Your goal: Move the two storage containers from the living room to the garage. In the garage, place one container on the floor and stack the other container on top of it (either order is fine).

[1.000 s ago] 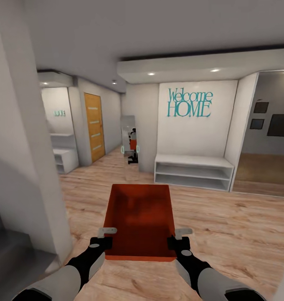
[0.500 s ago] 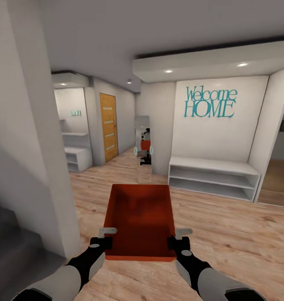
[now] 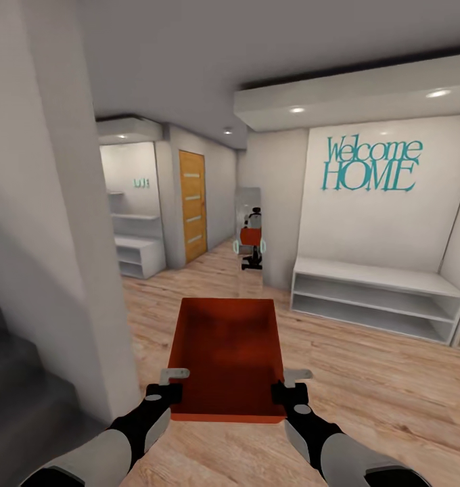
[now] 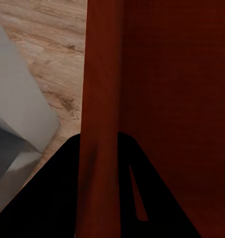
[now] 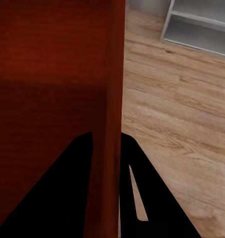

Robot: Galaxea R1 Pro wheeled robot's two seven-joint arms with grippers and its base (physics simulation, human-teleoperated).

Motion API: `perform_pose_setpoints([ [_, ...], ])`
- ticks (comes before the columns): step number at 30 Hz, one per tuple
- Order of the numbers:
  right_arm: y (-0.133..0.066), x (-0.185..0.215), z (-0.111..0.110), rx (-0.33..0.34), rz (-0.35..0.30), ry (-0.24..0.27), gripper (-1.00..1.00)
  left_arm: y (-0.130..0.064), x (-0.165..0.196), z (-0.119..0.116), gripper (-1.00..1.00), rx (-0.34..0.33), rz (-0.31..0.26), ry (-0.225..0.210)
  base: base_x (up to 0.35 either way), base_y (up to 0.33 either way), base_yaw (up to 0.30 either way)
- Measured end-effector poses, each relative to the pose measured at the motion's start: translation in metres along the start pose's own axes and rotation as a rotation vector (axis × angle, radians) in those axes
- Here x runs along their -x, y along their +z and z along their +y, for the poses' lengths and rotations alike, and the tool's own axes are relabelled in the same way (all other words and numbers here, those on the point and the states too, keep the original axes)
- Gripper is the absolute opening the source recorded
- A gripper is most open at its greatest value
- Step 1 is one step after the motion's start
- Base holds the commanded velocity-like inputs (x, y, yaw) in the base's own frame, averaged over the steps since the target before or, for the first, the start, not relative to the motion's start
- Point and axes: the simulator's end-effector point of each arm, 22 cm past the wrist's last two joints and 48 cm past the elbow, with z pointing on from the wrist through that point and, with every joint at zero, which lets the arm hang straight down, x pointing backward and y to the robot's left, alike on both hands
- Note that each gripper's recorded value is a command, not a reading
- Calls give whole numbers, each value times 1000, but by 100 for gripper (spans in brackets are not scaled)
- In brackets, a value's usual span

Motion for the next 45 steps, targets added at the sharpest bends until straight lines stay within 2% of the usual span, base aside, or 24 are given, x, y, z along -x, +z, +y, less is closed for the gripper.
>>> perform_pose_setpoints([
  [45,0,1,2,-4,2,-7,-100,0,-1,2,-100,-3,2,-4,321,0,0],
])
